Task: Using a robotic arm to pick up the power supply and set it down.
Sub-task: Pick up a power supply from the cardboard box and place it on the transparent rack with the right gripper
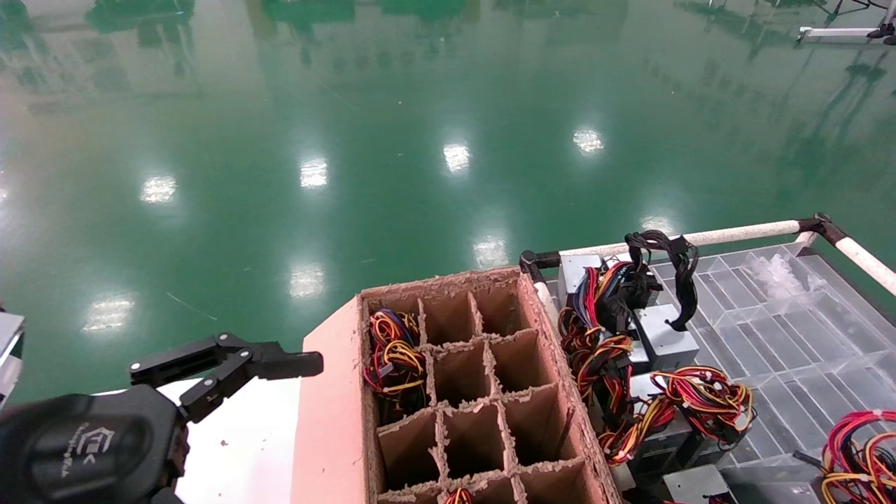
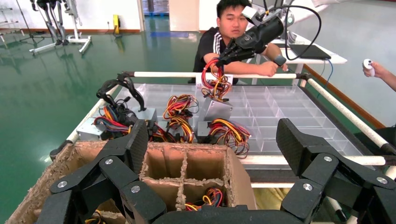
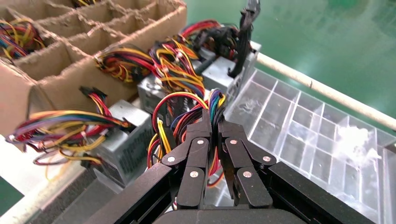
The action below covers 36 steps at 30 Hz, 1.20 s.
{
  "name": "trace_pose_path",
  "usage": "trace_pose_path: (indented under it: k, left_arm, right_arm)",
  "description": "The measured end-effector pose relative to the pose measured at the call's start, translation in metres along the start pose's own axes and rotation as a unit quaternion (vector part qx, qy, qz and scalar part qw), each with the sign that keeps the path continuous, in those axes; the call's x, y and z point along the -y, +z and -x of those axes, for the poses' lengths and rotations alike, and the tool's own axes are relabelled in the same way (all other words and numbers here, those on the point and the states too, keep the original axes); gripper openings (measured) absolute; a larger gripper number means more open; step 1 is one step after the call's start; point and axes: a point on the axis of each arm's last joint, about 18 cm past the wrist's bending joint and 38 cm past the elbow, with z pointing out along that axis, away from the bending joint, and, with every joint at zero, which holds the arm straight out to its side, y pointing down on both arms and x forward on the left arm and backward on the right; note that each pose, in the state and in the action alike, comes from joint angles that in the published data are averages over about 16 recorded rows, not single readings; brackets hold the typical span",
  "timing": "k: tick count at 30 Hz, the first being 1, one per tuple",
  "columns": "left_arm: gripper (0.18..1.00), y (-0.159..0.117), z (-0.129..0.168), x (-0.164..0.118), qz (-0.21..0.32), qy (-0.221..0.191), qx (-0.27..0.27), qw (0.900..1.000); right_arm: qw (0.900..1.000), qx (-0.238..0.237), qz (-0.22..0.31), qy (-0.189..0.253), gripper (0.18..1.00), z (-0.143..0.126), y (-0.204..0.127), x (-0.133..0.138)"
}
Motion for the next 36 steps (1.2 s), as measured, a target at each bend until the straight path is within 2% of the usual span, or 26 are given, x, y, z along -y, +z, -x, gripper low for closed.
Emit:
trace_pose_path:
  k: [17,36]
  left_arm:
    - [1.001,0.000,0.000,0.000,0.000,0.000,0.000,1.0000]
    - [1.001,0.000,0.000,0.000,0.000,0.000,0.000,1.0000]
  right_arm:
    - [1.000,-0.001,-0.023,0.007,0.194,0.011,0.000,0.000]
    - [0.999,0.029,-0.036,-0.005,0.194,0.014,0.068,0.002]
